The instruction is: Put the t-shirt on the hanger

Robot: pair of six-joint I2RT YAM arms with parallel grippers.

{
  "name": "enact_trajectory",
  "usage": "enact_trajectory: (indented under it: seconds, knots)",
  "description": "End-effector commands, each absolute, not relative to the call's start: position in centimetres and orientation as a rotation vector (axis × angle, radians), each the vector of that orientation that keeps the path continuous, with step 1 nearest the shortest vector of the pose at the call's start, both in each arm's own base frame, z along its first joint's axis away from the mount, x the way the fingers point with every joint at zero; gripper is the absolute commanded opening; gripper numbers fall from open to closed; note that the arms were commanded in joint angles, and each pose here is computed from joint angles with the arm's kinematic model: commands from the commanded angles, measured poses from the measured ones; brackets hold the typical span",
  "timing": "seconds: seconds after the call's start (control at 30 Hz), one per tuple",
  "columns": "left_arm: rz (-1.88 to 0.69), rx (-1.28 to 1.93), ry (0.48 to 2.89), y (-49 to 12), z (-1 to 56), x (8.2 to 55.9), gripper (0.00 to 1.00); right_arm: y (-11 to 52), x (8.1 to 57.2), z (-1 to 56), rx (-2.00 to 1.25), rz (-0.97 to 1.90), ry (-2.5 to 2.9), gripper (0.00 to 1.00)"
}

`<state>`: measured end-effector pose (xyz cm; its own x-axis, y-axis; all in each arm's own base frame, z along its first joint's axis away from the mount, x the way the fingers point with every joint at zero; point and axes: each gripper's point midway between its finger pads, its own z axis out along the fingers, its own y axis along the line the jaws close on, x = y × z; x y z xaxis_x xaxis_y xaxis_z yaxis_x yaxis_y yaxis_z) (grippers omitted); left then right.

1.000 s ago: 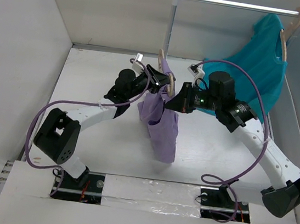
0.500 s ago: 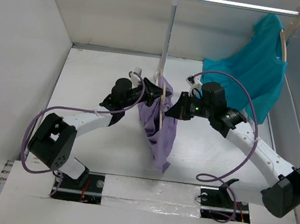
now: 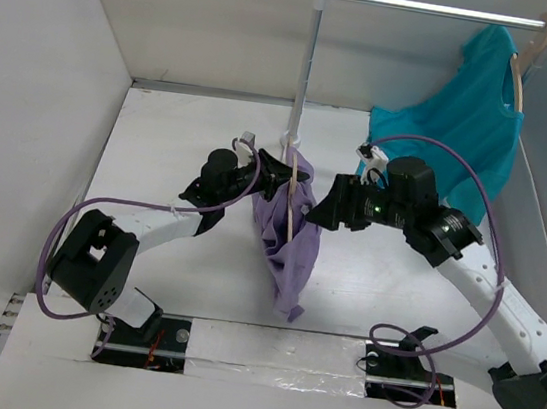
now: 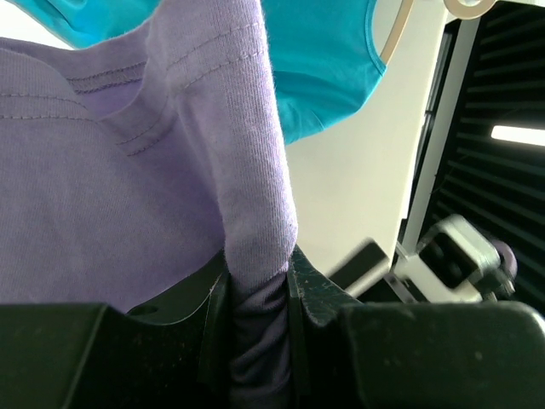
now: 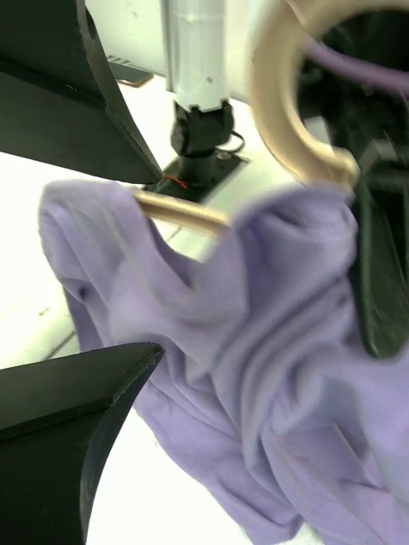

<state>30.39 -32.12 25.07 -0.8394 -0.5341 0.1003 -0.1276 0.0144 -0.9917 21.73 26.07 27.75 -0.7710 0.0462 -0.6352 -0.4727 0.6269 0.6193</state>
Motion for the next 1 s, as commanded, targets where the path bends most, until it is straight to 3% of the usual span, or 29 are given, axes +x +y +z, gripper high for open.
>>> enact_trajectory:
  seconds: [0.0,0.03,0.13,0.2,0.4,0.67,0.9,0.93,0.97]
  knots:
    - [-1.985,-0.632,1.871,-31.7,28.9,30.5,0.00,25.5,19.1,29.7,-0.414,1.066,2.232,0.80]
    - [-1.987,-0.639,1.868,-31.7,29.1,30.7,0.00,25.7,18.7,29.6,-0.433,1.065,2.240,0.79]
    - [-1.994,-0.654,1.855,-31.8,29.5,31.7,0.00,26.9,17.1,29.0,-0.515,1.082,2.269,0.55]
    - [-1.988,-0.675,1.838,-31.8,29.9,32.3,0.00,27.7,16.6,29.2,-0.544,1.086,2.263,0.52]
    - [-1.978,-0.748,1.826,-31.6,30.2,33.0,0.00,30.1,16.0,28.1,-0.578,1.024,2.282,0.64]
    - [-1.969,-0.805,1.844,-31.9,30.2,32.6,0.00,30.7,18.9,28.0,-0.392,0.767,2.251,0.56]
    - [-1.926,-0.802,1.857,-31.6,29.9,32.5,0.00,30.0,20.1,26.5,-0.352,0.635,2.280,0.22]
    - [-1.928,-0.799,1.853,-31.6,30.1,32.5,0.00,29.9,20.1,26.2,-0.362,0.615,2.285,0.08]
    - [-1.928,-0.791,1.852,-31.6,30.1,32.4,0.00,29.6,20.2,25.9,-0.366,0.592,2.289,0.04]
